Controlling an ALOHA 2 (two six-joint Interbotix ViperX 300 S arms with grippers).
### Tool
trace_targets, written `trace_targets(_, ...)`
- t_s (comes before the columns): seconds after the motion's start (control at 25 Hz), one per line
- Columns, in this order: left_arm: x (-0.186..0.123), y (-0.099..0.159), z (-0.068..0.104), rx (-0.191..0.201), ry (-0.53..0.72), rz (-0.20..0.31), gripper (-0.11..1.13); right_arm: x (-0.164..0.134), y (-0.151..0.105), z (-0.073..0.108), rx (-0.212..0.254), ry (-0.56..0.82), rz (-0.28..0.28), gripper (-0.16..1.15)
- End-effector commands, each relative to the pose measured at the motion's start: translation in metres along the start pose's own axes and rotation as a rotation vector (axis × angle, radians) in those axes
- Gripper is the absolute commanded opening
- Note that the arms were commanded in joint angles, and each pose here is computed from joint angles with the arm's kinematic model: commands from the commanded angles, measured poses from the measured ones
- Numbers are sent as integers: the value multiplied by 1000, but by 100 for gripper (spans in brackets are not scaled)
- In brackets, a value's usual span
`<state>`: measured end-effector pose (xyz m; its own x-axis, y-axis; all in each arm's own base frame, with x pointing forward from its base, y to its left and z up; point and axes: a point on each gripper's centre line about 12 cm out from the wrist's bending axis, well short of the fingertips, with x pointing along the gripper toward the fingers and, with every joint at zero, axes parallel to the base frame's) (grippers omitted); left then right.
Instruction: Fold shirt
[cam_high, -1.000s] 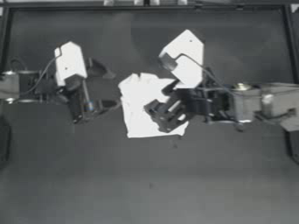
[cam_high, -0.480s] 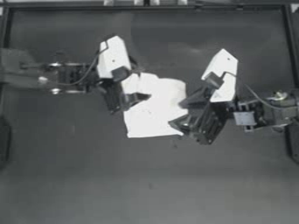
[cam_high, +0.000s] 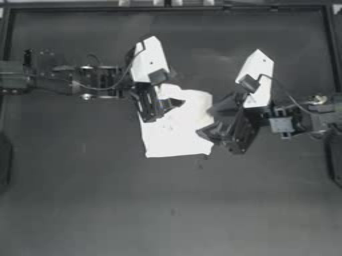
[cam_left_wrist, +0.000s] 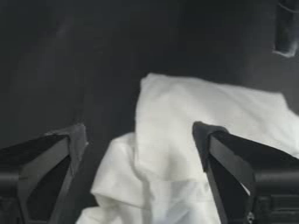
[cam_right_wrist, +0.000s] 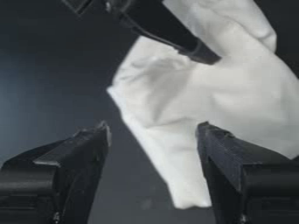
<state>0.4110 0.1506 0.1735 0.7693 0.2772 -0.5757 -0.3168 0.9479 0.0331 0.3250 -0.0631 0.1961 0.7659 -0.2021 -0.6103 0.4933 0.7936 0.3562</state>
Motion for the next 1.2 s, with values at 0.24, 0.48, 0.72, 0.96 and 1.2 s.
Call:
trace_targets(0.24, 2, 7, 3, -7, -18, 7, 101, 35, -11, -10, 2, 60, -11, 91)
trace_targets(0.48, 0, 10, -15, -13, 25, 12, 101, 46, -17, -18, 10, 92, -30, 91)
trace_targets(0.72, 4, 11, -27, -14, 56, 13, 101, 56, -21, -27, 15, 124, -41, 91)
trace_targets(0.96, 2, 12, -39, -13, 84, 15, 101, 69, -21, -33, 12, 146, -30, 91)
trace_targets(1.2, 1, 11, -49, -15, 110, 14, 101, 80, -20, -38, 24, 161, -17, 91)
